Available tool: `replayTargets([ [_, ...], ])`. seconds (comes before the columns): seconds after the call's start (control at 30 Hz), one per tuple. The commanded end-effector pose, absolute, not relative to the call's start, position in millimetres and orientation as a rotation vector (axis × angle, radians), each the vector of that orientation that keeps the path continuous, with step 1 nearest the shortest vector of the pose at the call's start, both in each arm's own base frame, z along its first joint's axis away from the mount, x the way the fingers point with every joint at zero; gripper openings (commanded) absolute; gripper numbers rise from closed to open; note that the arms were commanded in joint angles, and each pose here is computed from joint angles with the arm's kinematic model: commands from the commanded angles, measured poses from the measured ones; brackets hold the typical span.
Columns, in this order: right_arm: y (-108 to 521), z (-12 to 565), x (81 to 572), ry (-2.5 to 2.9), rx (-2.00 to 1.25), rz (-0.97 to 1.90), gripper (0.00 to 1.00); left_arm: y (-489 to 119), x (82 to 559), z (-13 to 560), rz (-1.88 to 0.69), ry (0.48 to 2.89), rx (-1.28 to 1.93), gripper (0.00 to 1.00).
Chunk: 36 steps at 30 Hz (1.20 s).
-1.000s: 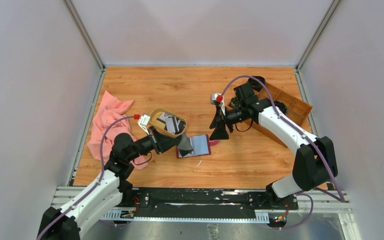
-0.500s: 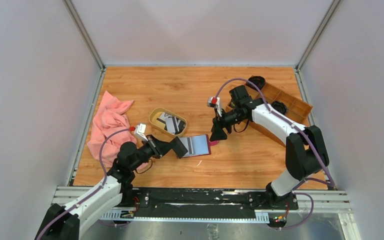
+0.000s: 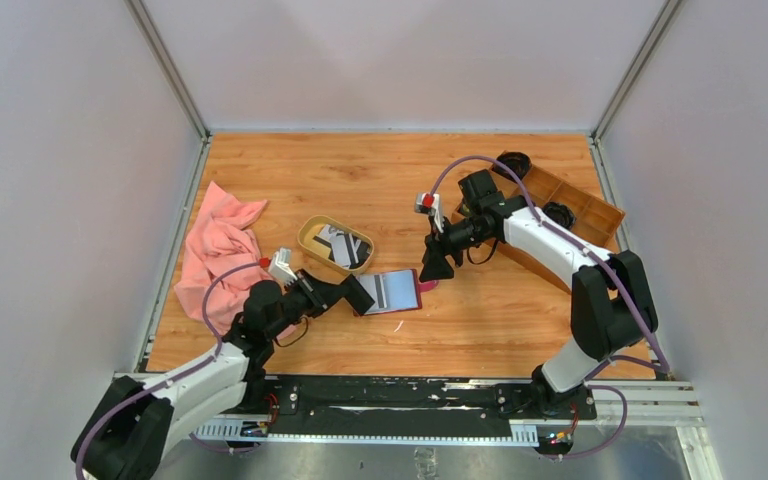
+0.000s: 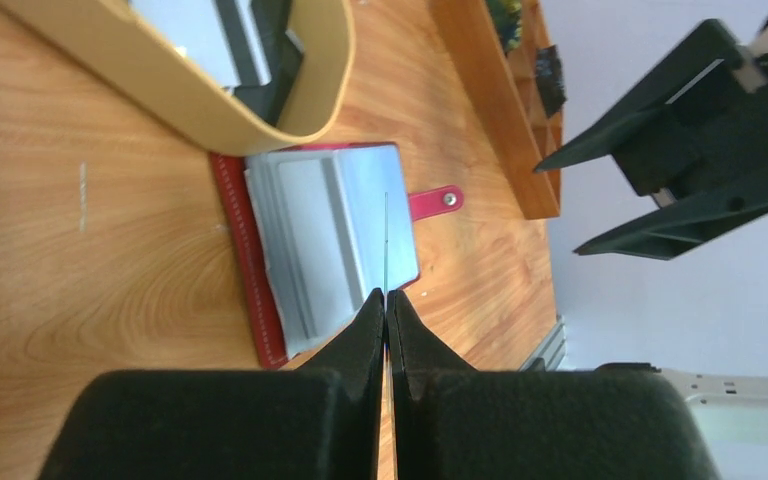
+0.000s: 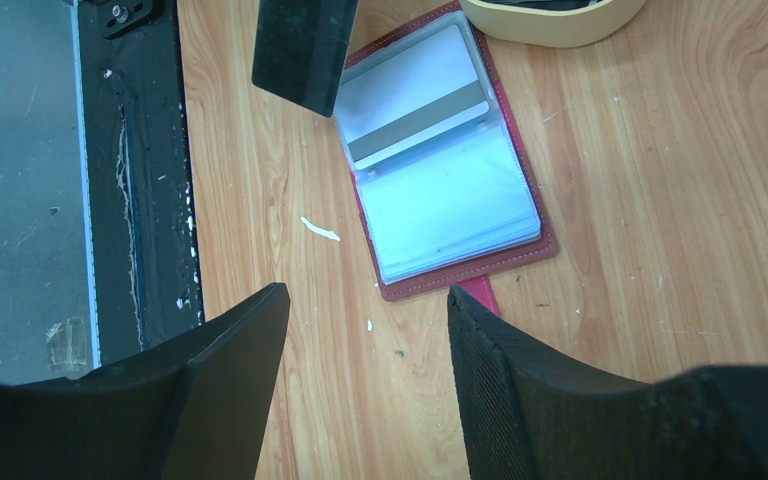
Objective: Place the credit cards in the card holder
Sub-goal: Insert the credit card into the card holder.
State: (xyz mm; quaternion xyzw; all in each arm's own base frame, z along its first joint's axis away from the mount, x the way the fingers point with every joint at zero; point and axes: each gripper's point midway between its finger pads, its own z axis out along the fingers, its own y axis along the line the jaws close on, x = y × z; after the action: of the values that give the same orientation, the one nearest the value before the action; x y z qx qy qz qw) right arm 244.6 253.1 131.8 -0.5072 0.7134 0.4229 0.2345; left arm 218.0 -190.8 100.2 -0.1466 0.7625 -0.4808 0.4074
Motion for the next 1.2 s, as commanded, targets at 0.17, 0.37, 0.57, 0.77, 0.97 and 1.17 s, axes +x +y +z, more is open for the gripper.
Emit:
replayTargets([
  [0.17, 252, 130, 249, 1.989, -1.378, 1.166, 0.63, -197, 216, 84, -1.180, 1.954, -0.351, 0.00],
  [0.37, 252, 129, 249, 1.994, -1.376, 1.165, 0.63, -212, 232, 88, -1.159, 1.910, -0.270, 0.00],
  [0.57, 251, 131, 249, 1.988, -1.379, 1.158, 0.62, -221, 242, 98, -1.241, 1.799, -0.280, 0.00],
  [0.77, 251, 128, 249, 1.995, -1.383, 1.162, 0.62, -227, 246, 91, -1.271, 1.797, -0.288, 0.00],
  [0.97, 251, 129, 249, 1.995, -1.386, 1.164, 0.62, -224, 249, 72, -1.202, 1.863, -0.292, 0.00],
  [1.17, 251, 129, 248, 1.994, -1.388, 1.164, 0.62, -223, 249, 61, -1.154, 1.917, -0.281, 0.00],
])
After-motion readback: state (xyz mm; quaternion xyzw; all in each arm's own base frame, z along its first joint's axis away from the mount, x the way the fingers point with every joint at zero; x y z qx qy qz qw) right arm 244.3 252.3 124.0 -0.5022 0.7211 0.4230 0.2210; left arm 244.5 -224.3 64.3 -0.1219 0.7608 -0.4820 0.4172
